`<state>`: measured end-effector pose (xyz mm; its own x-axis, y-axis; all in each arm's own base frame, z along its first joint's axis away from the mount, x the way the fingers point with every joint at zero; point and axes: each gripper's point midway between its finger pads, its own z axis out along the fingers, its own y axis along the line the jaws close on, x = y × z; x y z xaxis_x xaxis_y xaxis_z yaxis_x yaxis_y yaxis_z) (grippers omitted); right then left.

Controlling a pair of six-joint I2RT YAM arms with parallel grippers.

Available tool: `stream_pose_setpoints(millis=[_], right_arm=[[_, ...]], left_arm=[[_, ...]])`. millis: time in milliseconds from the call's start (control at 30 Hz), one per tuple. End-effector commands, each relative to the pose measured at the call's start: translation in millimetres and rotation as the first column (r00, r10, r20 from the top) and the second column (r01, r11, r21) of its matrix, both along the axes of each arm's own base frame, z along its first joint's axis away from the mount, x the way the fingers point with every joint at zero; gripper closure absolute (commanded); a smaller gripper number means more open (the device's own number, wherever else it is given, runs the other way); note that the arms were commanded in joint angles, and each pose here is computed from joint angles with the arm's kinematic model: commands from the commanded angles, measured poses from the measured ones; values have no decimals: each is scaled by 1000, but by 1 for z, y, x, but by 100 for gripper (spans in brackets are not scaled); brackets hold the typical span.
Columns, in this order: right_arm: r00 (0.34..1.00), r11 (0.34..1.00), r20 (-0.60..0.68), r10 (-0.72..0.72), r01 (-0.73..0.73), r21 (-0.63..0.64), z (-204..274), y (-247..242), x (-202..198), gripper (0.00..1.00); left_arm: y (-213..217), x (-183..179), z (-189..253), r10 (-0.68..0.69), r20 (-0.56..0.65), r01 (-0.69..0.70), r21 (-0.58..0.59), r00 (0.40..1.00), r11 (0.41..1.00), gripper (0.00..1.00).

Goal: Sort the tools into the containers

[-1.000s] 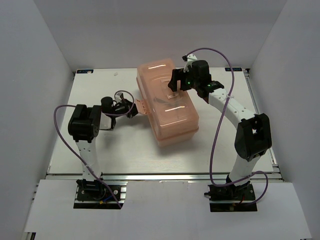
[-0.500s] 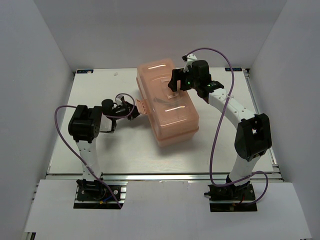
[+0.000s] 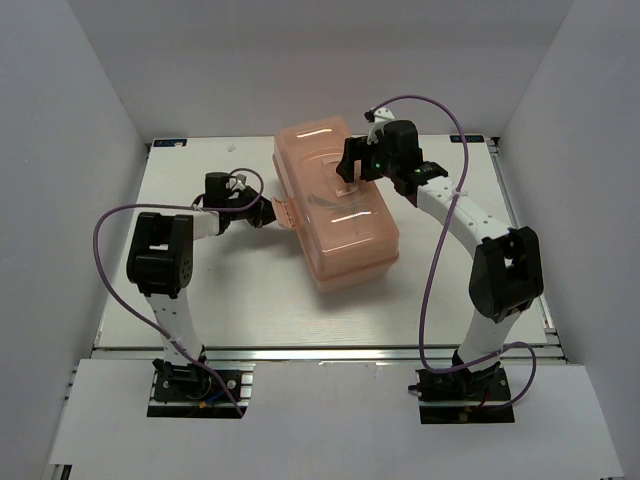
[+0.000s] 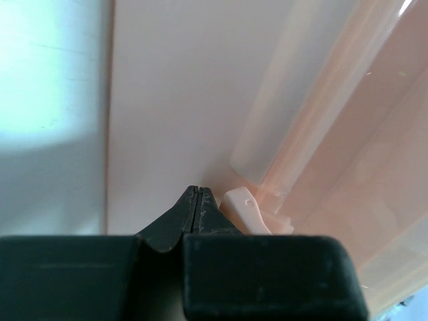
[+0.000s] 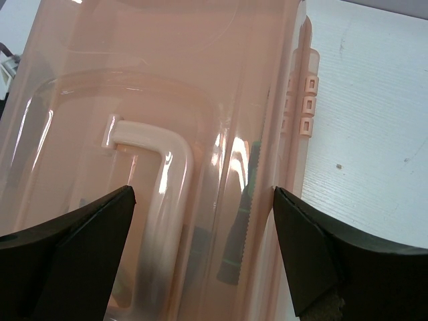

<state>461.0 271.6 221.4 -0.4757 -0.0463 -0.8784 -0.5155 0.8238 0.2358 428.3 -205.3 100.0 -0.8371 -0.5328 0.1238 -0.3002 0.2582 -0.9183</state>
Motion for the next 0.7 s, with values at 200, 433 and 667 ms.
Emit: stream_pose_setpoints(millis=[200, 433, 667], right_arm=[[989, 993, -111, 96, -102, -51, -44, 17, -23, 13], [989, 993, -109, 96, -103, -59, -46, 17, -23, 13], [990, 993, -109, 94, -101, -62, -47, 17, -23, 13]], left_arm=[[-13, -3, 93, -77, 205, 65, 63, 976, 996, 100], [-8, -6, 98, -76, 169, 56, 122, 983, 991, 100], [-6, -8, 103, -78, 166, 56, 133, 983, 990, 100]])
